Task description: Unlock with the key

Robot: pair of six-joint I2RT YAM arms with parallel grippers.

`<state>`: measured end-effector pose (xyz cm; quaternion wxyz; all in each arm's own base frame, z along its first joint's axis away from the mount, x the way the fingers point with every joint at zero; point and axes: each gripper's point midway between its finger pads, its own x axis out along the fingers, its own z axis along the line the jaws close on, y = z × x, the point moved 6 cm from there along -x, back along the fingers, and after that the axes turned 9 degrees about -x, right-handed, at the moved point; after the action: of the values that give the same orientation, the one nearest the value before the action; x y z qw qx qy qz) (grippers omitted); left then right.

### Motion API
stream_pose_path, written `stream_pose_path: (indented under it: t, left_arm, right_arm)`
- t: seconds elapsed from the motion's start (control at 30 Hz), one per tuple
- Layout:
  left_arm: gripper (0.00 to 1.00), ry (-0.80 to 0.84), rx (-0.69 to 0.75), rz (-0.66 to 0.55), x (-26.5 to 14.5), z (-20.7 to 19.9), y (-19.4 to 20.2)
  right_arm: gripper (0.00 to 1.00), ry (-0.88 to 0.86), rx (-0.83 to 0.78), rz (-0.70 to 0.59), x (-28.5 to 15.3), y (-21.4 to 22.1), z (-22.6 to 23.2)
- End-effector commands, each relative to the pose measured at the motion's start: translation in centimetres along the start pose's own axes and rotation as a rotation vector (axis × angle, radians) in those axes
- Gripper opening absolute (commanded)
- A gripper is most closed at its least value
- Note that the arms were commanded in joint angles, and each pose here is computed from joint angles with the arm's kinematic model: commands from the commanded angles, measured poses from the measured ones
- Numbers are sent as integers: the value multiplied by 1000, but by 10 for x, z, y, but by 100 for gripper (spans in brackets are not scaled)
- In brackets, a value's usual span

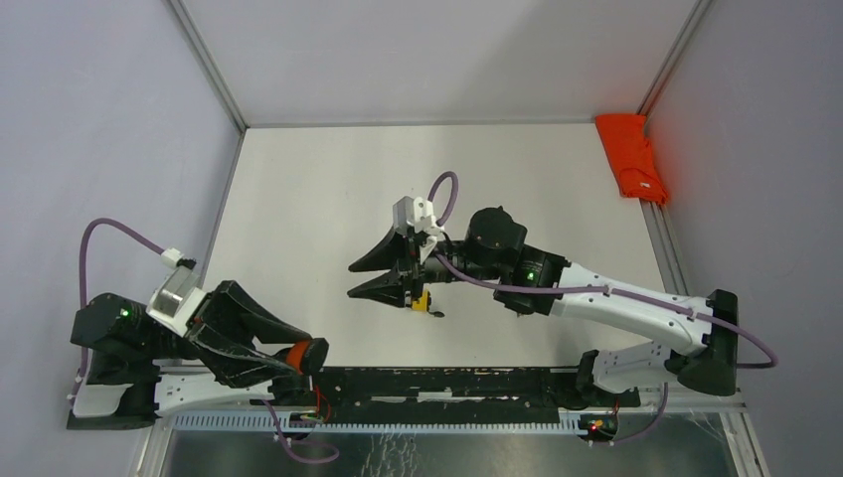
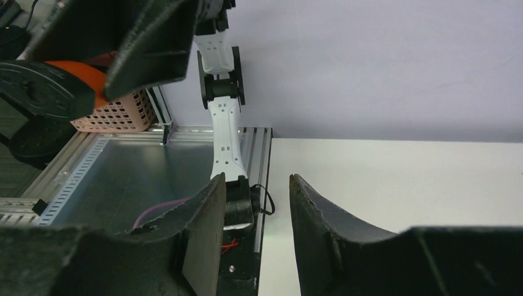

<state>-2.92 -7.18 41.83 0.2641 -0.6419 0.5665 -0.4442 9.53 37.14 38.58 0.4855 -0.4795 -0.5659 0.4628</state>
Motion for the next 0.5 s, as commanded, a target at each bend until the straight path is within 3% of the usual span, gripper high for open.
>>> stream_pose_path:
  t: [0.0,0.47]
  left_arm:
    - [2,31,66,-79,-5,-6,-13]
    - [2,29,70,-74,-11,-6,-11]
  right_arm:
    - [47,46,-76,-25,6,-29,4]
    - [46,1,-170,-20,32,-63,61]
